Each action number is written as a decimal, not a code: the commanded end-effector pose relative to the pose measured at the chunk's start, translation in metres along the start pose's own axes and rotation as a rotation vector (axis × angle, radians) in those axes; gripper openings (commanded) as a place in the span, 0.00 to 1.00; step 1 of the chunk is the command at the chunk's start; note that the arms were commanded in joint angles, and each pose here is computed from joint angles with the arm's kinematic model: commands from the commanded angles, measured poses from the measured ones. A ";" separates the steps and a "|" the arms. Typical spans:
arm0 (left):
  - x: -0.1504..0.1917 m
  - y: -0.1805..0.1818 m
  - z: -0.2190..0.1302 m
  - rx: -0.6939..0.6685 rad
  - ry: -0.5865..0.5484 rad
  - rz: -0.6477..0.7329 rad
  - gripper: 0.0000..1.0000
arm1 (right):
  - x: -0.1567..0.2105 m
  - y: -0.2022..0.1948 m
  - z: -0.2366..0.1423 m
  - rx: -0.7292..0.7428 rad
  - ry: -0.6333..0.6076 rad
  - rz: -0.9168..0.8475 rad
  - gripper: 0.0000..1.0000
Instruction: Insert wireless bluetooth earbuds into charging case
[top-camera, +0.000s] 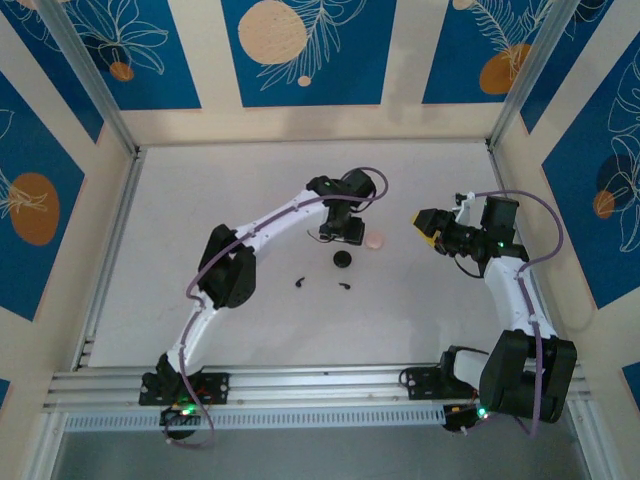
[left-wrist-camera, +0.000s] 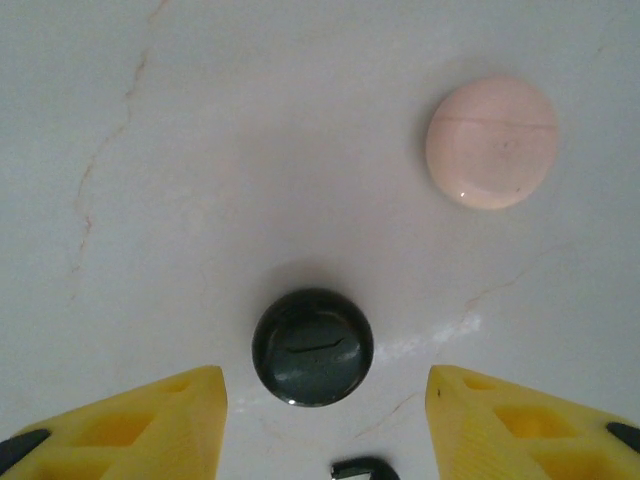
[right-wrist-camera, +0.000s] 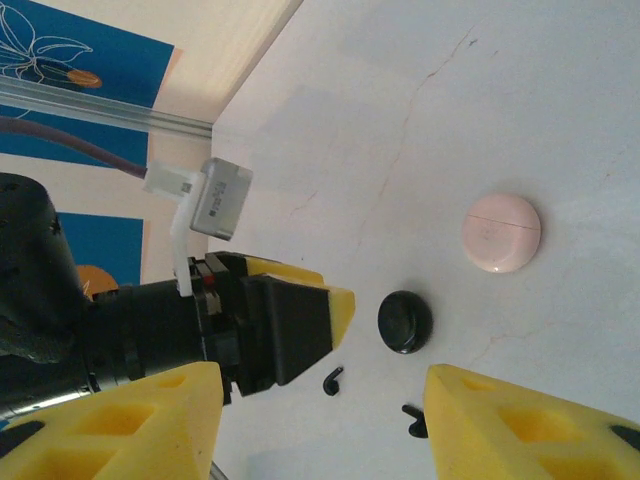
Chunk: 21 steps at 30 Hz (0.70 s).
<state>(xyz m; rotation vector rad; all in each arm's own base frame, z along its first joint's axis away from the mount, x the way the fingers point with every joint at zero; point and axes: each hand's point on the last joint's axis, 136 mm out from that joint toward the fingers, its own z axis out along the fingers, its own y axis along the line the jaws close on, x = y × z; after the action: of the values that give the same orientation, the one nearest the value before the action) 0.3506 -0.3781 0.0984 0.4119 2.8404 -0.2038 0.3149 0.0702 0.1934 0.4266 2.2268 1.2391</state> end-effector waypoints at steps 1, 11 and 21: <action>0.016 0.008 0.011 -0.076 0.058 0.050 0.54 | 0.007 0.002 0.001 -0.007 0.017 -0.002 0.56; 0.032 0.005 0.042 -0.110 0.132 0.104 0.58 | 0.009 0.004 0.001 -0.008 0.020 -0.011 0.56; 0.036 0.006 0.058 -0.120 0.153 0.118 0.55 | 0.009 0.005 0.001 -0.010 0.022 -0.012 0.56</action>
<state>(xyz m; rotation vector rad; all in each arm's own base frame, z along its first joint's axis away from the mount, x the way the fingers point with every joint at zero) 0.3381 -0.3736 0.0408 0.5388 2.9345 -0.0292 0.3140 0.0742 0.1935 0.4122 2.2324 1.2456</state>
